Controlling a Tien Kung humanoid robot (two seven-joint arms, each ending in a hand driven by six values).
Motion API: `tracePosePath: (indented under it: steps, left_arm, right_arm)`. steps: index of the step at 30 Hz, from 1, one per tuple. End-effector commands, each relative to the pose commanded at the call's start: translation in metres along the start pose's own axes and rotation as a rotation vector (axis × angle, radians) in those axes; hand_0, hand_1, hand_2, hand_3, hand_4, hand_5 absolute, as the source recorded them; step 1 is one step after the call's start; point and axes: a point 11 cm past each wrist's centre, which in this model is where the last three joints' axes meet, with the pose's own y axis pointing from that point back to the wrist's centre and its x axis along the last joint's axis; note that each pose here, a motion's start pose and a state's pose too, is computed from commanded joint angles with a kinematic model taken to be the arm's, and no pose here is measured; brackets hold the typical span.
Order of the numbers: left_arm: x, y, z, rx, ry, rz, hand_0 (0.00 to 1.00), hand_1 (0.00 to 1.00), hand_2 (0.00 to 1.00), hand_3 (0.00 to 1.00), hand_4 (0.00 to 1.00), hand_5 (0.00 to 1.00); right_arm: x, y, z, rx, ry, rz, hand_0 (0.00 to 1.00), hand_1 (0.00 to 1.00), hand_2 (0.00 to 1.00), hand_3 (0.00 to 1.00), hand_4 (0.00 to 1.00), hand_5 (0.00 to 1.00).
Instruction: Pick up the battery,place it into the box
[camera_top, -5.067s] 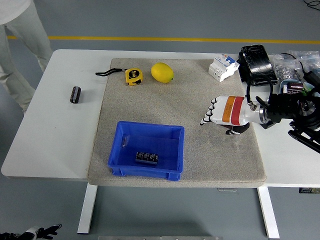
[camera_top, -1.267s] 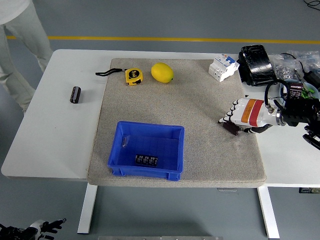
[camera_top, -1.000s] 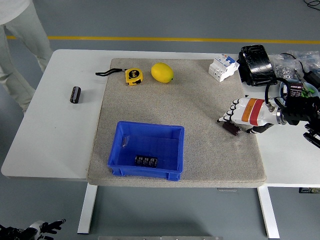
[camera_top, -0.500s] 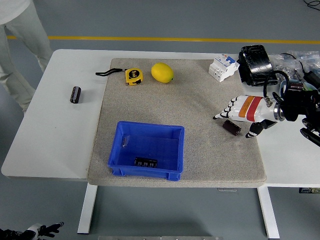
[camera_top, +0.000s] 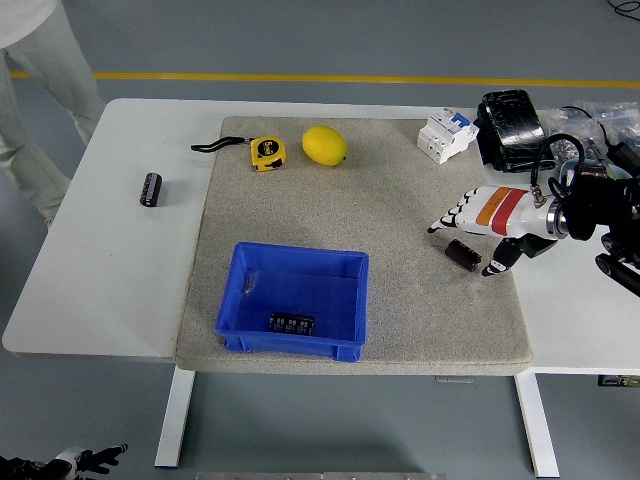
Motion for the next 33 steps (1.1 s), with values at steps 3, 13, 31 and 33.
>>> tracePosePath:
  steps: [3, 13, 31, 33]
  left_arm:
    - [-0.0002, 0.0, 0.0011, -0.002, 0.001, 0.0, 0.745, 0.752, 0.795, 0.652, 0.732, 0.641]
    - [-0.0002, 0.0002, 0.0045, -0.008, 0.002, -0.001, 0.745, 0.751, 0.795, 0.652, 0.732, 0.639]
    - [-0.0015, 0.0003, 0.006, -0.01, 0.004, -0.004, 0.746, 0.751, 0.796, 0.65, 0.732, 0.638]
    - [-0.0016, 0.0003, 0.0064, -0.011, 0.003, -0.005, 0.747, 0.75, 0.796, 0.651, 0.733, 0.639]
  right_arm:
    - [-0.0009, -0.0004, 0.0003, -0.003, -0.004, 0.002, 0.73, 0.669, 0.743, 0.834, 0.998, 0.139]
    - [-0.0015, -0.0005, 0.0022, -0.012, -0.004, 0.017, 0.712, 0.643, 0.717, 0.802, 0.998, 0.139]
    - [-0.0067, -0.002, -0.0015, -0.005, -0.004, 0.03, 0.674, 0.604, 0.673, 0.752, 0.981, 0.142]
    - [-0.0067, -0.0019, -0.0014, -0.004, -0.002, 0.032, 0.649, 0.574, 0.649, 0.692, 0.946, 0.138]
